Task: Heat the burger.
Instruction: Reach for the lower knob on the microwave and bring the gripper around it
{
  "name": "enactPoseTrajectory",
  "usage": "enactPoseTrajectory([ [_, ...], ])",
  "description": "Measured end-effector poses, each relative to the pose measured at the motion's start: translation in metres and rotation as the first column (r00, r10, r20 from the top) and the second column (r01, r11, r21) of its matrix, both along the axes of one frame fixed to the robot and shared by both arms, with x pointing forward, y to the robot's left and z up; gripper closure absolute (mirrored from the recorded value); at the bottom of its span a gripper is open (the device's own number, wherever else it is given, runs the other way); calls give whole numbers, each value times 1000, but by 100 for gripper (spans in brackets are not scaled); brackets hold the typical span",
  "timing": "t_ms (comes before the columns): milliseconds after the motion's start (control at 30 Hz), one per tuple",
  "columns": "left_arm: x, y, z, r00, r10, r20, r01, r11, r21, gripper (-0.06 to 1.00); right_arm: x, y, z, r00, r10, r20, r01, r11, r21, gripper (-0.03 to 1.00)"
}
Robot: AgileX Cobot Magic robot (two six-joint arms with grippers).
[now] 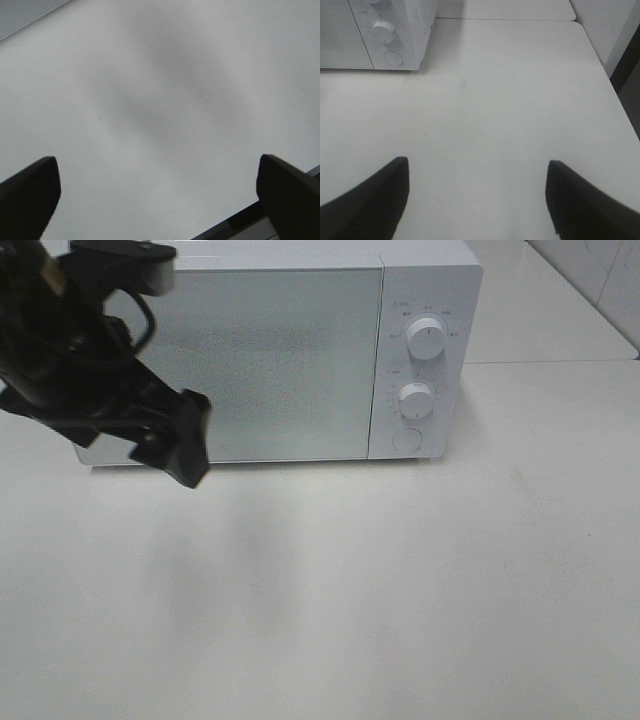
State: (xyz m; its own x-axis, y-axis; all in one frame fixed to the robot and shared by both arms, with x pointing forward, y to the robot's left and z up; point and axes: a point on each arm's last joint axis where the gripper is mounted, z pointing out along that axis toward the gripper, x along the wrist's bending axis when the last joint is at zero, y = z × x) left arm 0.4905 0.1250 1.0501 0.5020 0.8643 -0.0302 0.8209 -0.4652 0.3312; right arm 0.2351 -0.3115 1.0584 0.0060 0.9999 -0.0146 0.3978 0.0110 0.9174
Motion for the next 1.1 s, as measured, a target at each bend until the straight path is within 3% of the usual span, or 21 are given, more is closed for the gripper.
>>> enactPoseTrajectory([
  [200, 4, 48, 22, 994, 108, 3, -108, 994, 7, -5, 0, 0, 0, 1000, 0, 0, 0, 1000, 0, 24],
  [267, 1, 77, 38, 983, 181, 15, -181, 983, -8, -5, 0, 0, 0, 1000, 0, 0, 0, 1000, 0, 24],
  [467, -27, 119, 58, 954, 294, 62, -290, 955, -55, -5, 0, 0, 0, 1000, 0, 0, 0, 1000, 0, 24],
  [867, -110, 144, 31, 951, 295, 96, -293, 955, -41, -5, 0, 0, 0, 1000, 0, 0, 0, 1000, 0, 24],
  [1100, -164, 156, 12, 939, 290, 182, -280, 957, -77, -5, 0, 0, 0, 1000, 0, 0, 0, 1000, 0, 24],
])
